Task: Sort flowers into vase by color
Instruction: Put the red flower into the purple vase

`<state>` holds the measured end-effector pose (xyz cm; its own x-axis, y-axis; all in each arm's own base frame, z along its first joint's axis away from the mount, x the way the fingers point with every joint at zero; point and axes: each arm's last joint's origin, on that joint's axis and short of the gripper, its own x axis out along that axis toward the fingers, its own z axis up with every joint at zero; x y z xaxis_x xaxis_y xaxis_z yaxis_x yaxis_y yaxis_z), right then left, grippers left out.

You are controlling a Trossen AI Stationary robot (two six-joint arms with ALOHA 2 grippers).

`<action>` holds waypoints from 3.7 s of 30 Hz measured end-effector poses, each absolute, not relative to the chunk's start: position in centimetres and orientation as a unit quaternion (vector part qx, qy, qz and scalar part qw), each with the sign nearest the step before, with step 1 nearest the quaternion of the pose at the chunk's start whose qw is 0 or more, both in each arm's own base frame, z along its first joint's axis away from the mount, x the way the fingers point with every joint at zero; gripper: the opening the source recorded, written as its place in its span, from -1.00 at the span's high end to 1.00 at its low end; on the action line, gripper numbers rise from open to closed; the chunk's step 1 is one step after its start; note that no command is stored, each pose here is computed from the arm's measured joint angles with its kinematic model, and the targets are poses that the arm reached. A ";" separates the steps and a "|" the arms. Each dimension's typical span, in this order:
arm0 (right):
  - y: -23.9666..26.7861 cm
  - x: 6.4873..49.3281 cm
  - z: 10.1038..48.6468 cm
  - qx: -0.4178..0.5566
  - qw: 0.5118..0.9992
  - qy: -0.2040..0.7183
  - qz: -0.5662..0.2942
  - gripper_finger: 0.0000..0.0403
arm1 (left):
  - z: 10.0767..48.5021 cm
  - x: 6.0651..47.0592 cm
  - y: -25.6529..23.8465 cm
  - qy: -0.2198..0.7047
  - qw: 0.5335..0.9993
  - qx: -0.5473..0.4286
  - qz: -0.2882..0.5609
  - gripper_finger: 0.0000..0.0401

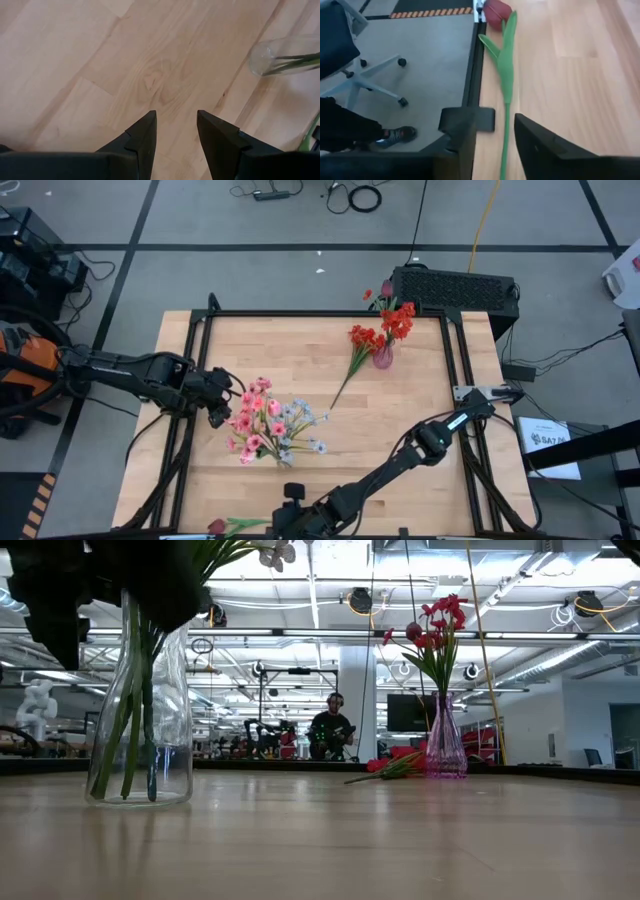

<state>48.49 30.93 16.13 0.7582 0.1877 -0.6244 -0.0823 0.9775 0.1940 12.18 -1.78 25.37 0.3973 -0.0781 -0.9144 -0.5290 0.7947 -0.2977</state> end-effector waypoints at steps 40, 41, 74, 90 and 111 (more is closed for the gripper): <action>25.7 44.1 15.2 0.070 0.768 0.633 -0.069 0.99 | 25.4 12.2 -1.7 0.528 0.797 -0.257 0.141 0.26; 25.4 43.4 15.7 0.070 0.749 0.654 -0.081 1.00 | 25.4 12.2 -1.7 0.528 0.797 -0.257 0.141 0.26; 24.1 36.8 16.6 0.187 0.631 0.689 -0.303 1.00 | 25.4 12.2 -1.7 0.528 0.796 -0.261 0.140 0.26; 14.2 24.4 18.1 0.364 0.804 0.333 -0.332 1.00 | 26.0 13.4 -1.9 0.468 0.825 -0.290 0.127 0.26; 8.3 14.2 19.4 0.218 0.906 -0.024 -0.362 1.00 | 26.1 13.6 -1.7 0.442 0.815 -0.333 0.173 0.26</action>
